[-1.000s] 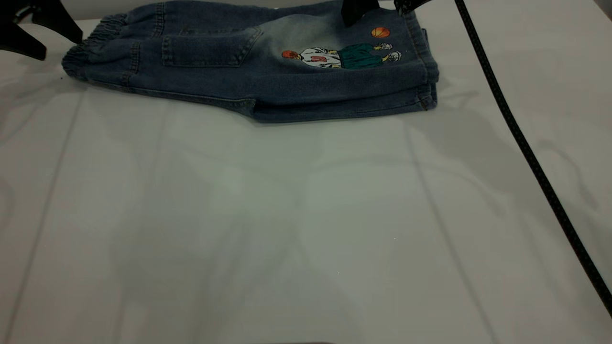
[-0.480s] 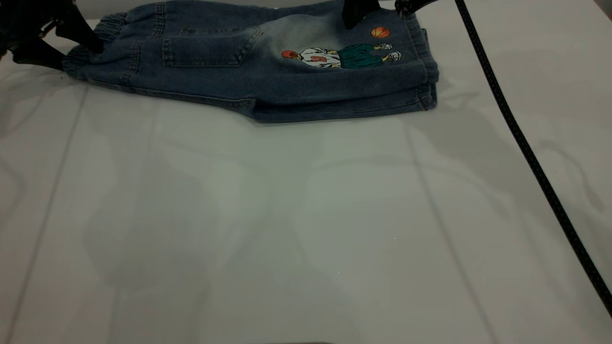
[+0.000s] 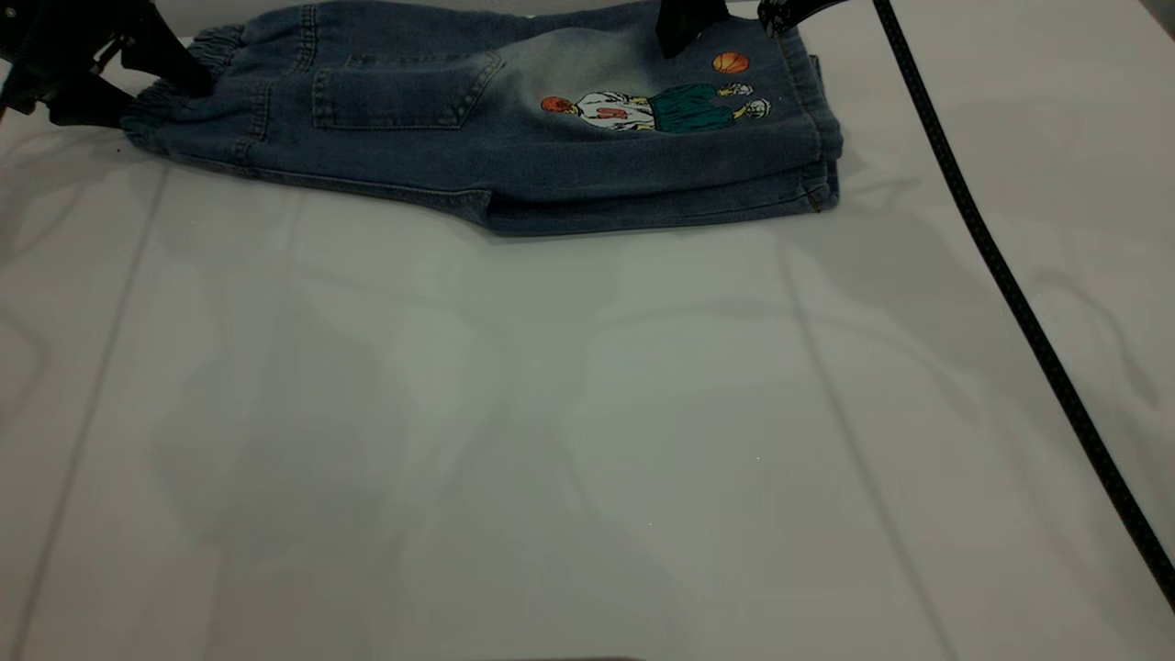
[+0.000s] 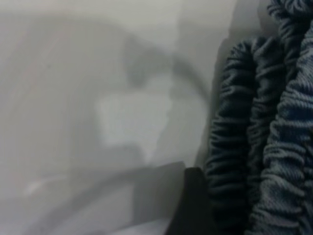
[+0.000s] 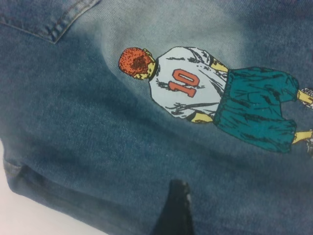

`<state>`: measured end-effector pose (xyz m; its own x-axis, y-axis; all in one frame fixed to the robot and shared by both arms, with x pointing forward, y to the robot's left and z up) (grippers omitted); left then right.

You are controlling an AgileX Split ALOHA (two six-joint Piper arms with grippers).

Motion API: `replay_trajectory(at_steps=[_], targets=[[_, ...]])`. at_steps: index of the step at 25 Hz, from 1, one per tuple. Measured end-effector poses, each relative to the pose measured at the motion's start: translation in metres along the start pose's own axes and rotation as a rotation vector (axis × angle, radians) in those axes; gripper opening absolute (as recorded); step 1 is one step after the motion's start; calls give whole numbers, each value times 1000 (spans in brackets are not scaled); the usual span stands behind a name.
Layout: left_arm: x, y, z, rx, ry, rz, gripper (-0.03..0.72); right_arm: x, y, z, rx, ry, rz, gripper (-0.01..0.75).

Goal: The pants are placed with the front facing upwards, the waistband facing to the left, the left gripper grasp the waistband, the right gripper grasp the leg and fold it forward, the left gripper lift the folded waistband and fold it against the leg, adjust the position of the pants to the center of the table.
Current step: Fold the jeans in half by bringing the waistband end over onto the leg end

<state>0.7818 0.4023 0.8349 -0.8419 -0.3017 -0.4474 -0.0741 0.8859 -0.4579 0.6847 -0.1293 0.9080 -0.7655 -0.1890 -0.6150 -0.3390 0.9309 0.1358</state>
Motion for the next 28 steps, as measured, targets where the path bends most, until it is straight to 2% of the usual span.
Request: replay_trajectory(at_steps=[2,7,8,13,18,23,28], targets=[[0,0,1,-2,-4,1,454,-1,0,0,0,-4,-2,577],[0,1,2,-4,-5,0,108,-8,-1,-1,16,-64,-37,577],[0,1,2,-4,-5,0,69,-10,-2,-1,22,-84,-41,577],[2,-3,4,-1,8,11,48,-22,1,0,31,-170,-45,577],[6,-23,9,-17,56,90,48,-28,18,23,12,-203,-78,577],[4,-46,4,-35,89,177,48,-17,28,61,-1,-183,-95,577],[-5,-70,-15,-33,89,241,48,-3,26,92,-2,-146,-95,576]])
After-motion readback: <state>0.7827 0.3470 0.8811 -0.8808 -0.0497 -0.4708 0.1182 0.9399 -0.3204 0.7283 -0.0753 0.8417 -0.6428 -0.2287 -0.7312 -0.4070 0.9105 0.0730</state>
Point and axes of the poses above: a point on each arm's last joint axis where the gripper is mounted, z pointing out along that axis toward the gripper, y along the wrist's bending axis when the last joint is at zero, x = y × z, the point moved 1 cm from there along z, pointing out along that axis toward the gripper, and after that the axes turned 1 degree about -z, right-handed, at the moved point
